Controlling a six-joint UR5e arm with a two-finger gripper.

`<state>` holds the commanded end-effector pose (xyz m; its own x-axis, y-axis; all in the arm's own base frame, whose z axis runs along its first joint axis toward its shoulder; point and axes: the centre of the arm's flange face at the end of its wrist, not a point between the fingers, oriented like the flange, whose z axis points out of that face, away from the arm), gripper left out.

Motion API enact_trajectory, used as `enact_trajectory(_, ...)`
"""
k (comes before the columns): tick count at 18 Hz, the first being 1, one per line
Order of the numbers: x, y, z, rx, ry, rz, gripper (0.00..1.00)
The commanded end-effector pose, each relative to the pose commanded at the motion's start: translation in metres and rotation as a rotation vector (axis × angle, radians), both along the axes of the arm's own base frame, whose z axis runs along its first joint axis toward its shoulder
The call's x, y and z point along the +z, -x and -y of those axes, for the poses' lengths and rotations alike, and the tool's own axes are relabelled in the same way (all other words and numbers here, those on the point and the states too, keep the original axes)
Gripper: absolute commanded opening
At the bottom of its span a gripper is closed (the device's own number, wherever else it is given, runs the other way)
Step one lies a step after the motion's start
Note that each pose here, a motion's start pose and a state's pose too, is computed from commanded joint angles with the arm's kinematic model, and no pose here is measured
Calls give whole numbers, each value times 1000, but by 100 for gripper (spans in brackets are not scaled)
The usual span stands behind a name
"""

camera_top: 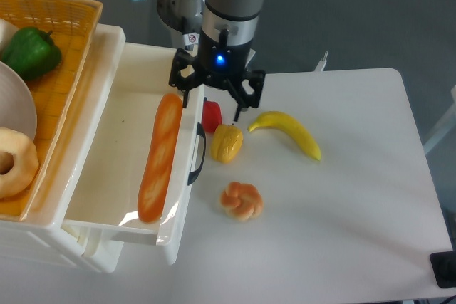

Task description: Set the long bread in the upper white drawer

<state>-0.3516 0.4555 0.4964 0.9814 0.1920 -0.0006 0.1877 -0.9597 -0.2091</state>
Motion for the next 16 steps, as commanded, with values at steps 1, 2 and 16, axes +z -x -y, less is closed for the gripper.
enact_trajectory(1,-3,4,0,-17,10,-17,100)
enact_trajectory(2,-8,8,0,-36,32,-30,100)
enact_trajectory(16,-70,54,-15,-73,160,-91,100)
